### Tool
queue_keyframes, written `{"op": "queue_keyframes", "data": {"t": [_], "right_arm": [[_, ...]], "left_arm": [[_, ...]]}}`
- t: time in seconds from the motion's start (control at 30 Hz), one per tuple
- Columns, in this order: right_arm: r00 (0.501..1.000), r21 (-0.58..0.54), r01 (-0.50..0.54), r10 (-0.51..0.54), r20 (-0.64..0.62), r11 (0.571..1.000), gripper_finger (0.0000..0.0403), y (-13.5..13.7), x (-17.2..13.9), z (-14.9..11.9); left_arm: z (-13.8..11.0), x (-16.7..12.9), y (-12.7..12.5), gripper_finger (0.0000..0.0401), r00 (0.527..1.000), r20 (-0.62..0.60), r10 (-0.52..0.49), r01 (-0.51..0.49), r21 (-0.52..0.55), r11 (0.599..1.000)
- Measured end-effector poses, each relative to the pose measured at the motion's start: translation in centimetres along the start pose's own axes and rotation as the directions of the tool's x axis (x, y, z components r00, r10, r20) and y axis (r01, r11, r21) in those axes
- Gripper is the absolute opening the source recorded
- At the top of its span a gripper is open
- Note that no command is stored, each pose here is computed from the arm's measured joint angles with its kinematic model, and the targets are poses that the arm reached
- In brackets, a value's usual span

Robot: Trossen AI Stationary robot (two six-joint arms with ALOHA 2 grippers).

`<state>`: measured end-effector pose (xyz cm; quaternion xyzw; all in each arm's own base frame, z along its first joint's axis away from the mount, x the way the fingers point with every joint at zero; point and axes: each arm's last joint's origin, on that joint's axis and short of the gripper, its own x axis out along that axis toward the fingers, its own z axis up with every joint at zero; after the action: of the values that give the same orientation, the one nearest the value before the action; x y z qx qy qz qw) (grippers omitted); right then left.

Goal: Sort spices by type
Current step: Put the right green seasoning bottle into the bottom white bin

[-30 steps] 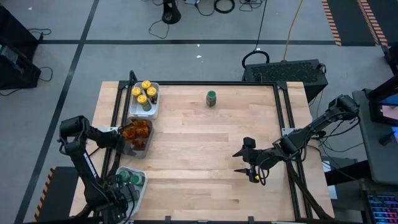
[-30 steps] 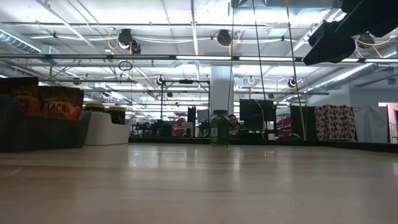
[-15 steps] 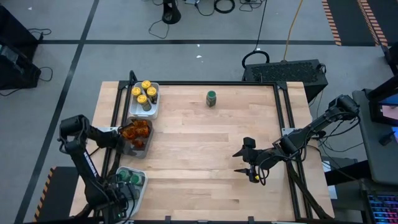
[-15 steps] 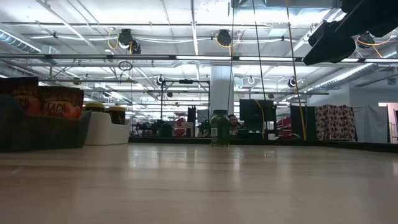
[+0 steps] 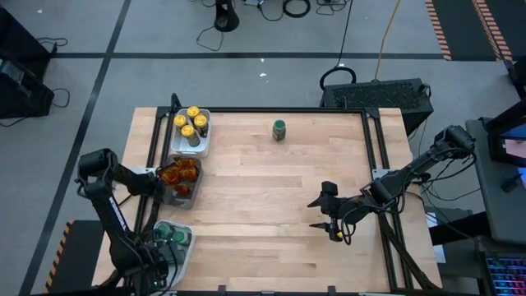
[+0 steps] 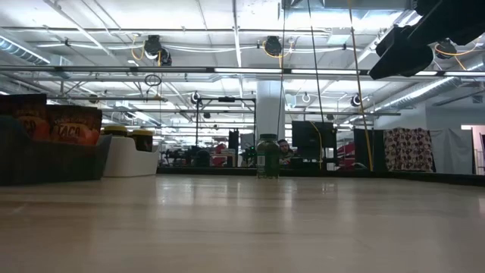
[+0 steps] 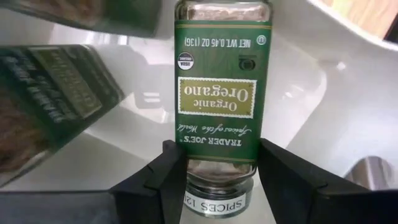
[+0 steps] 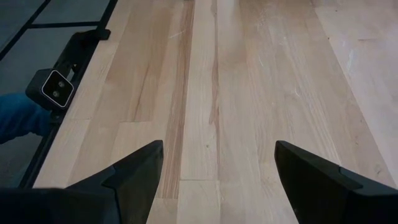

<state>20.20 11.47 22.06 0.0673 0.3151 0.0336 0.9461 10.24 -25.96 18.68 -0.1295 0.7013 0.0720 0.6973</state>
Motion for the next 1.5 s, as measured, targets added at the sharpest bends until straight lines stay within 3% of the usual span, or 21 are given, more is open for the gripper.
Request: {"op": "queue_keyframes", "data": {"t": [0.33, 0.57, 0.77, 1.0, 1.13, 1.3, 1.5], "right_arm": [[1.0, -0.006, 0.003, -0.003, 0.002, 1.0, 0.029, 0.0, 0.0, 0.0], [1.0, -0.005, 0.002, -0.002, 0.002, 1.0, 0.029, 0.0, 0.0, 0.0], [0.999, -0.004, -0.005, 0.005, 0.032, 1.0, 0.029, 0.1, 0.0, 0.3], [0.998, -0.016, -0.017, 0.018, 0.064, 1.0, 0.029, 0.2, 0.0, 0.6], [0.997, -0.015, -0.02, 0.021, 0.07, 1.0, 0.029, 0.3, 0.0, 0.7], [0.997, -0.016, -0.02, 0.022, 0.07, 1.0, 0.029, 0.3, 0.0, 0.7], [0.997, -0.019, -0.02, 0.022, 0.069, 1.0, 0.029, 0.3, 0.0, 0.7]], "left_arm": [[-0.1, -1.5, 0.9, 0.0183, 1.0, -0.002, 0.004, -0.004, -0.005, 1.0], [-0.3, -4.3, 1.4, 0.018, 1.0, -0.012, 0.016, -0.016, -0.005, 1.0], [-0.3, -7.1, 1.3, 0.0148, 0.999, 0.008, -0.031, 0.031, -0.005, 1.0], [-0.1, -7.5, 1.0, 0.0098, 0.997, 0.057, -0.049, 0.049, -0.009, 0.999], [-0.1, -7.4, 1.0, 0.0085, 0.997, 0.067, -0.048, 0.054, -0.082, 0.995], [-0.1, -7.4, 0.7, 0.01, 0.996, 0.039, -0.086, 0.09, -0.115, 0.989], [0.0, -5.1, 0.1, 0.0156, 0.999, 0.027, -0.029, 0.033, -0.139, 0.99]]}}
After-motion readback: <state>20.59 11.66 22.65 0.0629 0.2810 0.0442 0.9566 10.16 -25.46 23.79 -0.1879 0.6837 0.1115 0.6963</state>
